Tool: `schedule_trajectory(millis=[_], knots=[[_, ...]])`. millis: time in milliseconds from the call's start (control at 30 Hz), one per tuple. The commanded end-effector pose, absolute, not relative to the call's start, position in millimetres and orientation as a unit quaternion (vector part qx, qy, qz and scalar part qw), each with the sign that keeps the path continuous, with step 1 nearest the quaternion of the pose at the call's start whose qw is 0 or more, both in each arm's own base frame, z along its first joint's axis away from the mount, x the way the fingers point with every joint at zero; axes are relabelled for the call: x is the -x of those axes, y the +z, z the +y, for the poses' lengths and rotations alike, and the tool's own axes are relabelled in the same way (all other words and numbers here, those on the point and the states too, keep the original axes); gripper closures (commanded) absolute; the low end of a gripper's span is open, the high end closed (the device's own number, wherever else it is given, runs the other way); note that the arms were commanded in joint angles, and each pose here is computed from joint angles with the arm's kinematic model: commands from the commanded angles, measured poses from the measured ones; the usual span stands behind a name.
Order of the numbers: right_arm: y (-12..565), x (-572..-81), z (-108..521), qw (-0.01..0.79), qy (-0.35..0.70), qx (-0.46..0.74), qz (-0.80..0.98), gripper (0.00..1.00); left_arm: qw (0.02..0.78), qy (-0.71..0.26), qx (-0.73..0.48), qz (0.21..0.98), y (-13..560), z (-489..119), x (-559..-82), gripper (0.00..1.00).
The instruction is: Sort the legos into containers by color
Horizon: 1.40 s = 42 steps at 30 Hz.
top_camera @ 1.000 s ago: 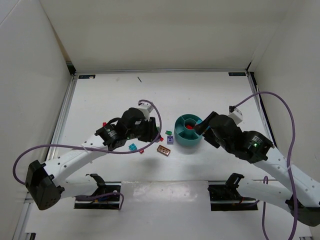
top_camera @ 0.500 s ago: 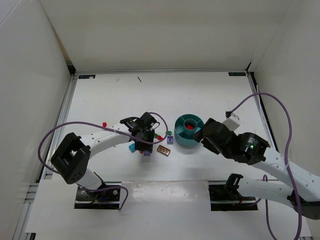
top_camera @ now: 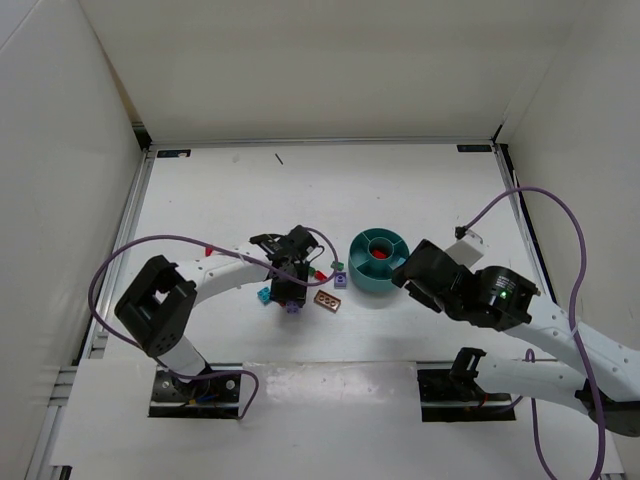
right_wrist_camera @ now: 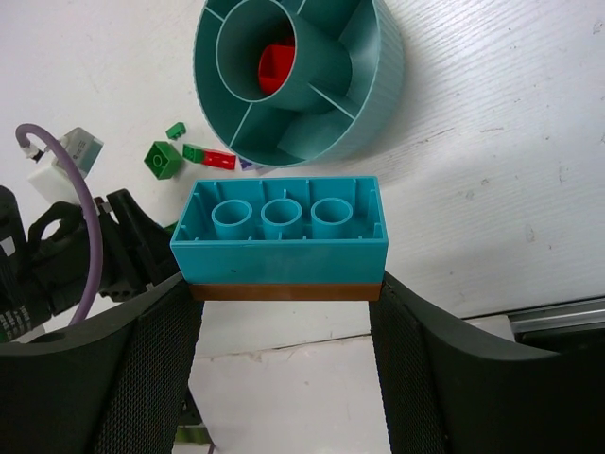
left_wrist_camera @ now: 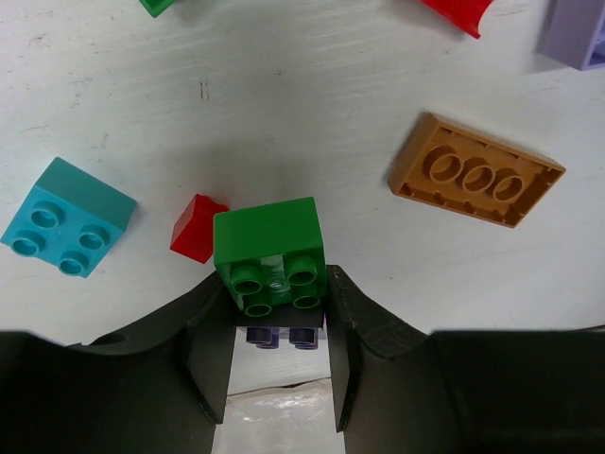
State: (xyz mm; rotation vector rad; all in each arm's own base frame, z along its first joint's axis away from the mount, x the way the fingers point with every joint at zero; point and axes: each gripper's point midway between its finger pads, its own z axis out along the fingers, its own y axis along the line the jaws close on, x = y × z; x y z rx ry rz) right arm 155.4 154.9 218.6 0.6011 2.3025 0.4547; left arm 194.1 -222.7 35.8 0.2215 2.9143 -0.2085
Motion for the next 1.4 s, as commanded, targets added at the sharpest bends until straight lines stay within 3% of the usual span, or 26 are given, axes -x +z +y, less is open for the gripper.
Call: schedule_trajectory(millis=[0, 200, 900, 1033, 1133, 1267, 1367], knots=[[223.1, -157.5, 145.7, 0.367, 0.166, -0.248, 0.881, 0.69, 0.137, -0.090, -0.074, 0.984, 49.0, -237.0, -207.9, 0.51], [223.2, -156.1, 144.1, 0.368, 0.163, -0.251, 0.880, 0.69, 0.138, -0.085, -0.077, 0.984, 48.6, -237.4, -209.8, 0.33], [219.8, -155.7, 143.2, 0.367, 0.158, -0.255, 0.881, 0.69, 0.112, -0.086, -0.088, 0.986, 28.0, -244.1, -194.3, 0.33], [221.3, -154.8, 139.5, 0.367, 0.159, -0.260, 0.879, 0.69, 0.107, -0.080, -0.089, 0.987, 23.6, -244.4, -195.8, 0.47], [220.7, -154.2, 136.1, 0.368, 0.156, -0.262, 0.878, 0.69, 0.101, -0.074, -0.091, 0.988, 20.8, -242.3, -191.6, 0.47], [220.1, -155.0, 134.4, 0.370, 0.156, -0.265, 0.877, 0.69, 0.097, -0.067, -0.087, 0.989, 19.4, -238.2, -187.6, 0.66], [219.6, -154.5, 134.3, 0.370, 0.157, -0.264, 0.877, 0.69, 0.119, -0.078, -0.089, 0.986, 35.8, -241.5, -194.8, 0.71]])
